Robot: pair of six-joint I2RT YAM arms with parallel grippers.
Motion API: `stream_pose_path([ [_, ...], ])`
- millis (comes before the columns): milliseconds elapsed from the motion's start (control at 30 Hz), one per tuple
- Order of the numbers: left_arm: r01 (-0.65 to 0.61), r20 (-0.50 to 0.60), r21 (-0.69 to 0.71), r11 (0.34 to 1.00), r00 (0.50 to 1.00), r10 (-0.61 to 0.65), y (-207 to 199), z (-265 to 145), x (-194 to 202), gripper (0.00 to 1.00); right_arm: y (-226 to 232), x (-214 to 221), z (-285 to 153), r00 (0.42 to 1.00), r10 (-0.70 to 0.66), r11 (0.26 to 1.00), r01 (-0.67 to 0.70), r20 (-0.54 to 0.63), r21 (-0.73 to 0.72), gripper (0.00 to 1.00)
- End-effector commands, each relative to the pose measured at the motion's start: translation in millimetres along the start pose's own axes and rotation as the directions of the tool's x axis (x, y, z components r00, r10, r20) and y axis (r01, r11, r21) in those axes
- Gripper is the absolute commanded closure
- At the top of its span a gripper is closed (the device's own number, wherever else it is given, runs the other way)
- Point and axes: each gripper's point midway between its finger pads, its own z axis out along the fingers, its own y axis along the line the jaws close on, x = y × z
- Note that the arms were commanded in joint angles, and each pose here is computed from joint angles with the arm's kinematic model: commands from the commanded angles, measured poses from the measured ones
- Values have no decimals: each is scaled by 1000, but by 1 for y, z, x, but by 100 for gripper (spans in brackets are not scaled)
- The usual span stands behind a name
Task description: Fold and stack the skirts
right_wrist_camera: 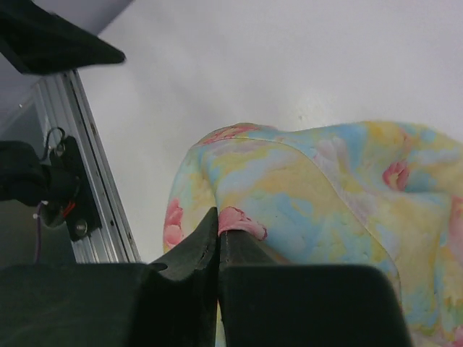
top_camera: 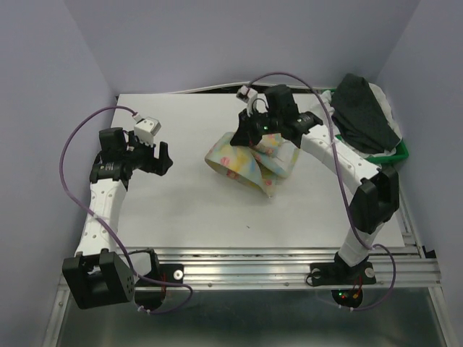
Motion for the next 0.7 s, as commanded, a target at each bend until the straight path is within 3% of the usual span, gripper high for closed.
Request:
stream_pose_path([
  [0, -62, 62, 21, 998, 996, 60, -5, -5, -14, 13, 55, -98, -49, 969, -91, 991, 111, 229, -76, 99],
  [100, -58, 72, 29, 998, 996, 56, -7, -8, -23, 13, 72, -120, -64, 955, -90, 988, 122, 283, -98, 99],
  [167, -40, 87, 32, 999, 996, 38, -8, -10, -31, 13, 59, -140, -83, 938, -82, 993, 104, 338, -48, 99],
  [333, -14, 123, 52, 999, 992, 7, -12, -11, -42, 13, -44, -128, -101, 928, 63, 995, -85, 367, 45, 99],
  [467, 2, 86, 52, 999, 996, -7, -8, -3, -31, 14, -127, -52, -75, 942, 187, 948, -247, 277, 199, 99],
  [500, 1, 78, 53, 999, 997, -5, -8, -2, -28, 15, -148, -11, -58, 942, 252, 923, -302, 221, 238, 99],
  [667, -1, 19, 61, 998, 1000, 0, -9, 12, -6, 16, -188, 93, -27, 866, 490, 816, -496, 102, 297, 99],
])
